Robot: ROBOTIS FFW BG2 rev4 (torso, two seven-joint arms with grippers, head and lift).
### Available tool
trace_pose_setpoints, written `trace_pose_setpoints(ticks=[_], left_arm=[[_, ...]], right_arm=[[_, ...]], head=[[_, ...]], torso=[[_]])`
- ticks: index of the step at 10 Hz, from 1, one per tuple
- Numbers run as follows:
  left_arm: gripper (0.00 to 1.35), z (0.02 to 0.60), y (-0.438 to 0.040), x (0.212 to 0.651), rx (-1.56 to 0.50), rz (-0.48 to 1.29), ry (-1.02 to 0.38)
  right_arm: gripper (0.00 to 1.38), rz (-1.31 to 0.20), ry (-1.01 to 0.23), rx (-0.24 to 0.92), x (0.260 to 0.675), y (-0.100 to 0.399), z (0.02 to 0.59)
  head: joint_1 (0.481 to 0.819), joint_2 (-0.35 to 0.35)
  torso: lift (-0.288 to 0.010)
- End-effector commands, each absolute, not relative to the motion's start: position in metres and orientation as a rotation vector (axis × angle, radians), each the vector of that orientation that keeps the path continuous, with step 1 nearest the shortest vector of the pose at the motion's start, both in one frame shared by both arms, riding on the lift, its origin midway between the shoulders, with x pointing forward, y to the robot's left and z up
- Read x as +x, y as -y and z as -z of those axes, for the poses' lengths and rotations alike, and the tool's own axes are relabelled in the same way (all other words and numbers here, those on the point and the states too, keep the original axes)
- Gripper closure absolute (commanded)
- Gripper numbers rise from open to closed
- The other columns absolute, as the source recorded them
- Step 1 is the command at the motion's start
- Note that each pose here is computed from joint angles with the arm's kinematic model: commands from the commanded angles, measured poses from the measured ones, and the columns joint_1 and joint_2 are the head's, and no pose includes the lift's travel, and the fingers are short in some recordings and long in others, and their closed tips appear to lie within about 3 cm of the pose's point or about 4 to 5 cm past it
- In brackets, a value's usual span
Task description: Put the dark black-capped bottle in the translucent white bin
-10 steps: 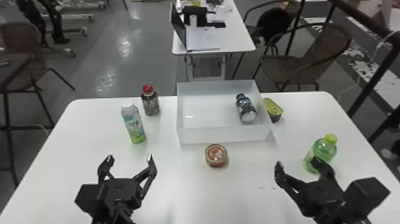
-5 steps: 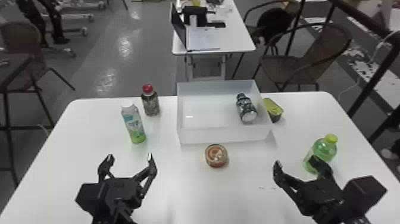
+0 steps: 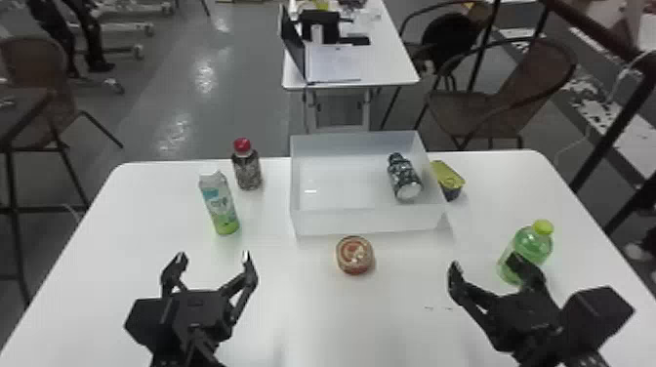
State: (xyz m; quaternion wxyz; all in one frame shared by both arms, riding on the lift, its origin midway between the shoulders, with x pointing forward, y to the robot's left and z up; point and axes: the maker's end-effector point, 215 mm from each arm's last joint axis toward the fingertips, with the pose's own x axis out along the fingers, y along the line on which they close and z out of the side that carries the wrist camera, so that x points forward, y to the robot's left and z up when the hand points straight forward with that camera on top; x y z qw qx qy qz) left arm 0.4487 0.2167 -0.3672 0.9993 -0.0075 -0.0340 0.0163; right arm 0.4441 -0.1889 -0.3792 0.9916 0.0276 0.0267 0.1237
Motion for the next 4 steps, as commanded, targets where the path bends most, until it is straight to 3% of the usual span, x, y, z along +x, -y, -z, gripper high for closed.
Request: trace_pose_setpoints(ticks=[1, 4], left_arm=[[0.23, 0.3662, -0.2168, 0.4494, -0.015, -0.033, 0.07], [0.23, 0.3669, -0.2159, 0.4489, -0.016, -0.031, 0.069]], right_arm=[[0.25, -0.248, -0.053, 0.052, 0.4442, 0.1888, 0.3789], [0.25, -0.248, -0.054, 0.052, 0.4437, 0.1886, 0.3796]], head=[[0.695, 0.035], [0.695, 0.034]], torso=[[-0.067], [-0.067]])
